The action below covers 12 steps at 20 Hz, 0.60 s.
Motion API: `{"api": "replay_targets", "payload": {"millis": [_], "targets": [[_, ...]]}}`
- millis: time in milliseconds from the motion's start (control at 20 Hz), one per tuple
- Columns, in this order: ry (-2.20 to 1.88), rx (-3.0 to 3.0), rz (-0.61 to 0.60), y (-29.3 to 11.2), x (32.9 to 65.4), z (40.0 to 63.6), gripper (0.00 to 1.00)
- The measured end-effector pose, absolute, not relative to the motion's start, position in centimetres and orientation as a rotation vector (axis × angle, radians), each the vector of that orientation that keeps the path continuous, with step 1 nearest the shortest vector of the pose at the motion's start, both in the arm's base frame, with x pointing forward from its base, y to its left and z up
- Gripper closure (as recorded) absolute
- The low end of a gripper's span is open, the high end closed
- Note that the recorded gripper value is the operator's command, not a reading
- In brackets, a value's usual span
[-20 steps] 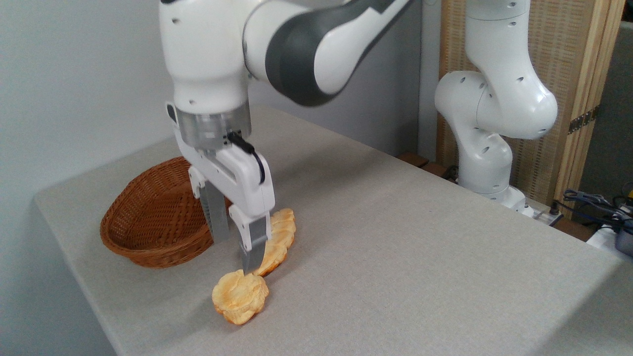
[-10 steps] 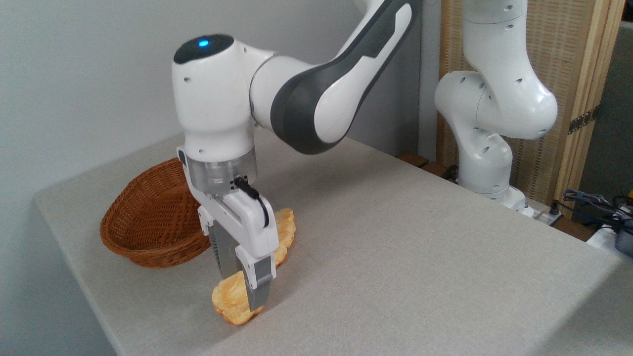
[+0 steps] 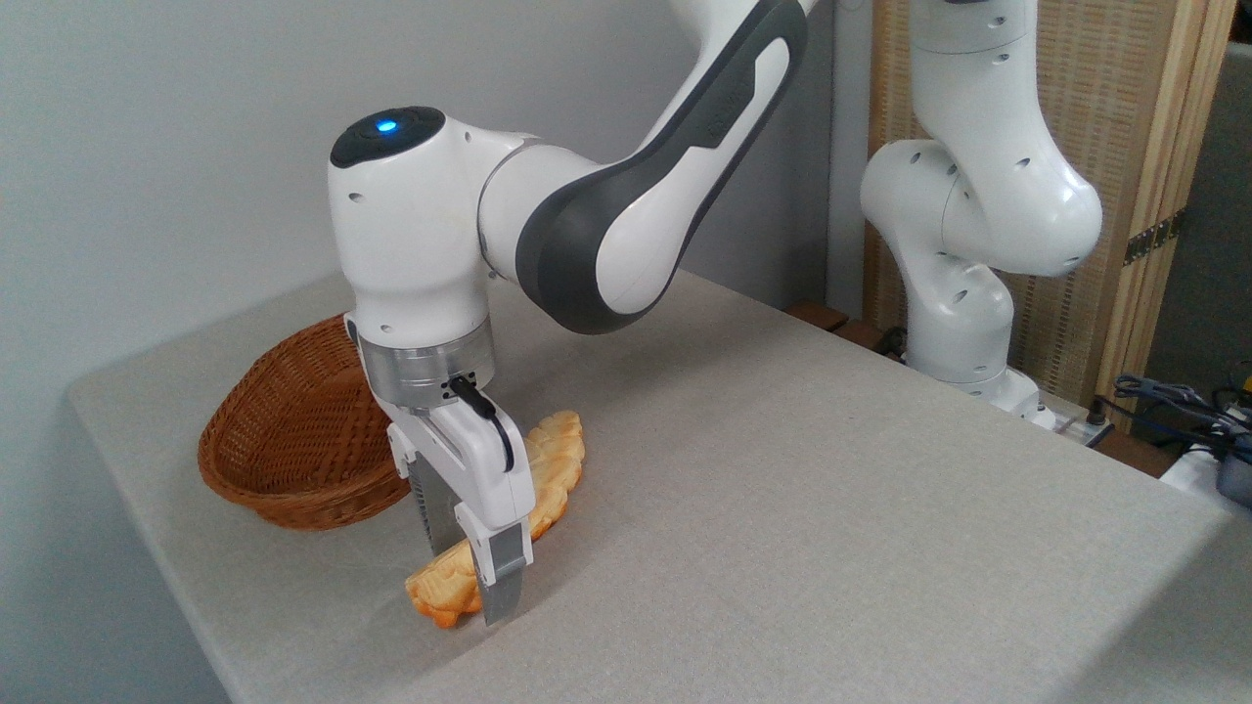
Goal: Put bread into the basket
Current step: 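Close the gripper on the round bun and lift it, then carry the held bun over the wicker basket and lower it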
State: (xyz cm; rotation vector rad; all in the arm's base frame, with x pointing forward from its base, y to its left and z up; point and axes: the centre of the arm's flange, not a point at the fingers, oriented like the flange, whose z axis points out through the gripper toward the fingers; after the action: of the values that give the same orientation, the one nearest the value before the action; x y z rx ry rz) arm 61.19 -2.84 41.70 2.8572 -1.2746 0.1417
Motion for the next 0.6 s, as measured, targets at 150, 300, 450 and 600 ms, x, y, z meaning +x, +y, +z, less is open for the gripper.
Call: {"api": "replay_targets", "payload": {"millis": [150,300,450,600], "targets": [[-1.275,2.857,0.142,-2.84,61.19,41.72,0.59],[-1.275,2.857,0.143,-2.85,61.21,41.75,0.59],[-1.275,2.858,0.145,-2.85,61.23,41.82,0.59],[-1.276,2.859,0.152,-2.85,61.32,42.04,0.59]]}}
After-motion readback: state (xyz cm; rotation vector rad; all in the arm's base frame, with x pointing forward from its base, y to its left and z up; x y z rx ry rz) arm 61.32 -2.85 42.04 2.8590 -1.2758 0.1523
